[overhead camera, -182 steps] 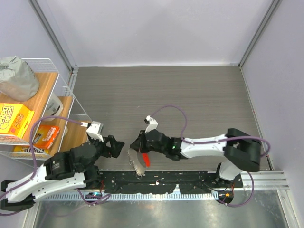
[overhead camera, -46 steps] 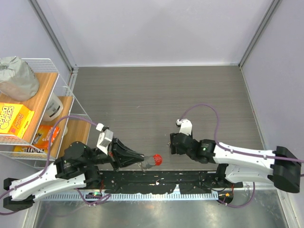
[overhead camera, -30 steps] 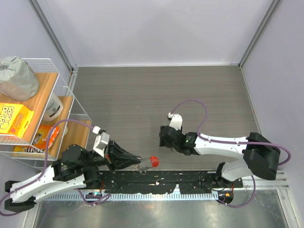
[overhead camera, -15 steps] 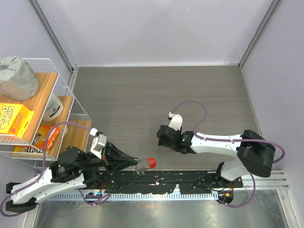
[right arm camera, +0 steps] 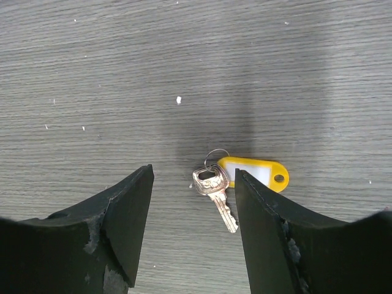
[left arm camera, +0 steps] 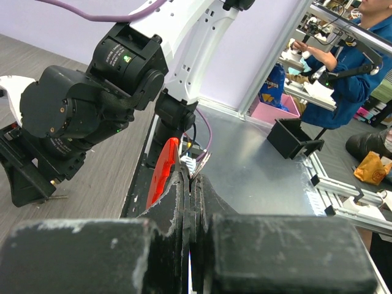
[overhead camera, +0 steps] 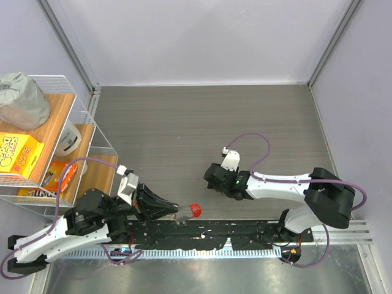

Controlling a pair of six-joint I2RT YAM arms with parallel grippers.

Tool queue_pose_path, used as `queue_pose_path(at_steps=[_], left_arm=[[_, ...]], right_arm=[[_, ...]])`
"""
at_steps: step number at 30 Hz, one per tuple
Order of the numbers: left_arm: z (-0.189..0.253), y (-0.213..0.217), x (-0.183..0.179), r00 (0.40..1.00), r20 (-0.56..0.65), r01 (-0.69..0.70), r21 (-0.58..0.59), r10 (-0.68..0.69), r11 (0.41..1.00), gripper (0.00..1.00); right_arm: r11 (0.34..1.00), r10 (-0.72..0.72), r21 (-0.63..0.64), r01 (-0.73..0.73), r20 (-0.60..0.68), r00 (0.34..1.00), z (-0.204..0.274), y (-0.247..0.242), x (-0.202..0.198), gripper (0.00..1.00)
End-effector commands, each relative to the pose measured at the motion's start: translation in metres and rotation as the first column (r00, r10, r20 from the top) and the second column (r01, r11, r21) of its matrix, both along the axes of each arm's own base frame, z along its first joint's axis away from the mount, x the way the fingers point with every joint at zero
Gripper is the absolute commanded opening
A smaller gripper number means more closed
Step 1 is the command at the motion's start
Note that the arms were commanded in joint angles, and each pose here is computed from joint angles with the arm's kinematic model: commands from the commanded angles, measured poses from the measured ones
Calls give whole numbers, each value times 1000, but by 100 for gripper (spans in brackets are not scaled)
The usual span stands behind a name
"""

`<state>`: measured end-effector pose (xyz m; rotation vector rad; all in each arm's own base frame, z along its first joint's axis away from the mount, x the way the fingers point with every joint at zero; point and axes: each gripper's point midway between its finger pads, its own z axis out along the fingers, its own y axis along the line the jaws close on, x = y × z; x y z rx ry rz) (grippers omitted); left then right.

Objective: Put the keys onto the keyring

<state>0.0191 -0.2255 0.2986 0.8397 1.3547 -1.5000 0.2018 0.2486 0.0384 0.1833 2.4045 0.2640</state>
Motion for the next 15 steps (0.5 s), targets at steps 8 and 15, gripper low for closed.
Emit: queue_pose_path(at_steps=[8,15], left_arm=[[12,-1,0,1000,19,1,-27,-1,1000,0],[11,-3,1,1000,14,3,-15,-3,1000,0]], right_arm=[[997,-74,-14,75,4,997,-12,-7,8,61],[997,-83,0,83,-12,996,-22,-10,9,54]])
